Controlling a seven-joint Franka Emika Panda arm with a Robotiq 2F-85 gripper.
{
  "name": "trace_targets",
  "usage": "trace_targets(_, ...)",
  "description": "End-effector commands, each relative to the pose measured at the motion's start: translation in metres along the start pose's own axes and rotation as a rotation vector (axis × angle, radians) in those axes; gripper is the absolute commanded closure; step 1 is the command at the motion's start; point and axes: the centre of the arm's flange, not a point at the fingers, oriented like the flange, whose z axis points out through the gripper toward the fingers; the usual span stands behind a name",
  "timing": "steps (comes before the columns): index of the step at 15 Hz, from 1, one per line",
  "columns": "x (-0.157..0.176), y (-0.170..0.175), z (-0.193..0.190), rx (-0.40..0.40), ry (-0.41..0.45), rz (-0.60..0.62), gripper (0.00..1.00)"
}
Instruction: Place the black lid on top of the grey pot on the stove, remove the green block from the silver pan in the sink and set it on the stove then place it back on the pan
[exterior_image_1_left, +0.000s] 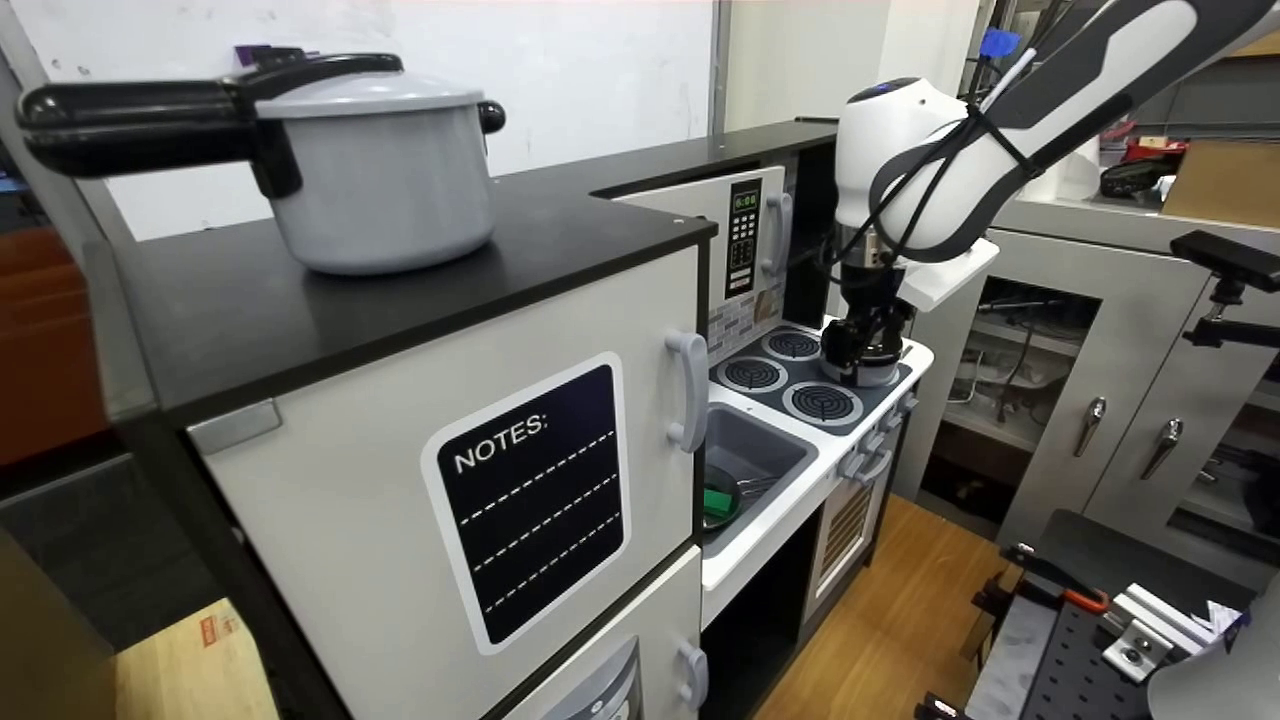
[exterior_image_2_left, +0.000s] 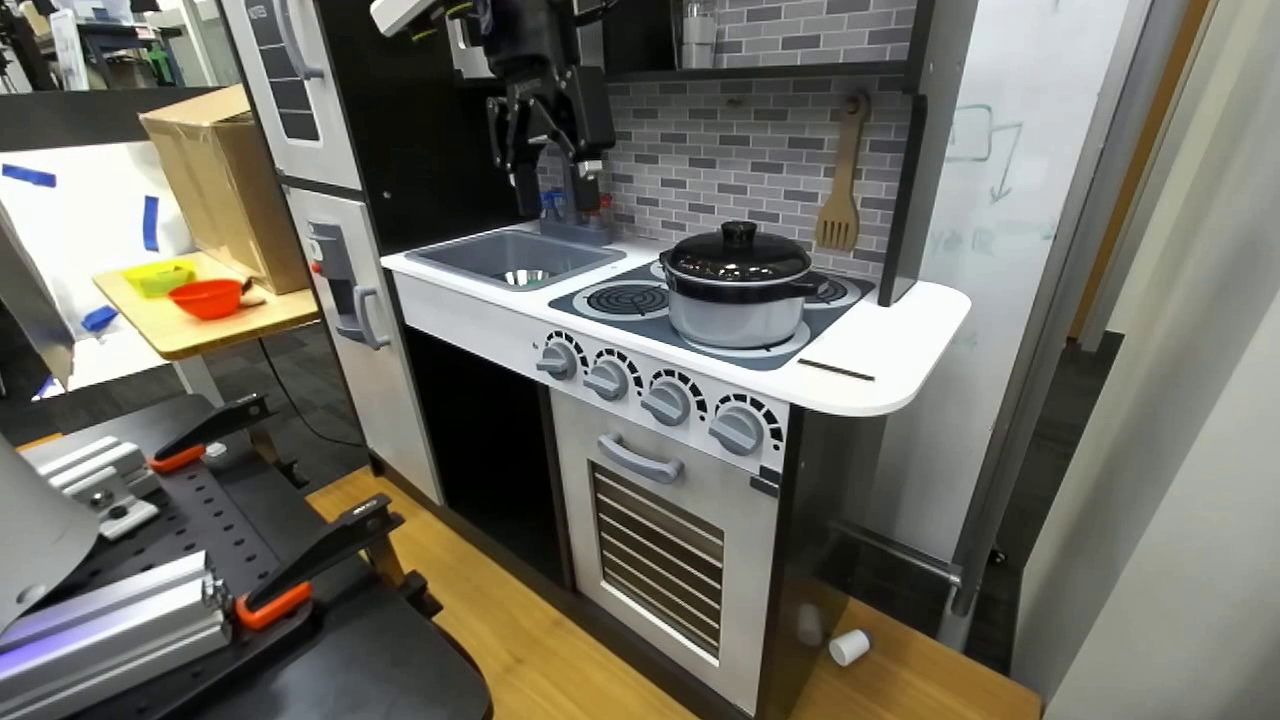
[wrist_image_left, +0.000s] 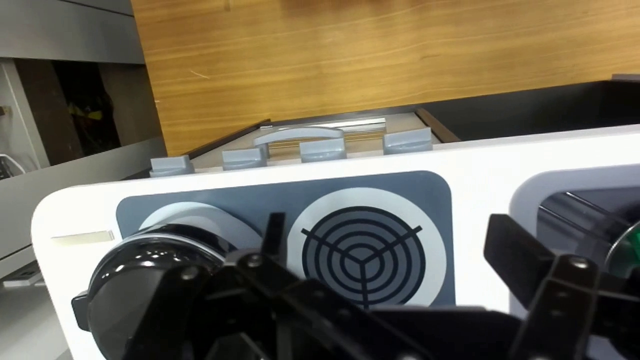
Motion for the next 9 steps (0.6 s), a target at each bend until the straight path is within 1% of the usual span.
trace_targets(1,-0.004,-0.004,-0.003,-0.011,0.026,-0.052,0.00)
trace_targets(6,0.000,-0.018,-0.009,-0.014,0.050,-0.112,0.00)
trace_targets(9,0.000,-0.033,-0.012,-0.015,0.061,-0.170,0.00)
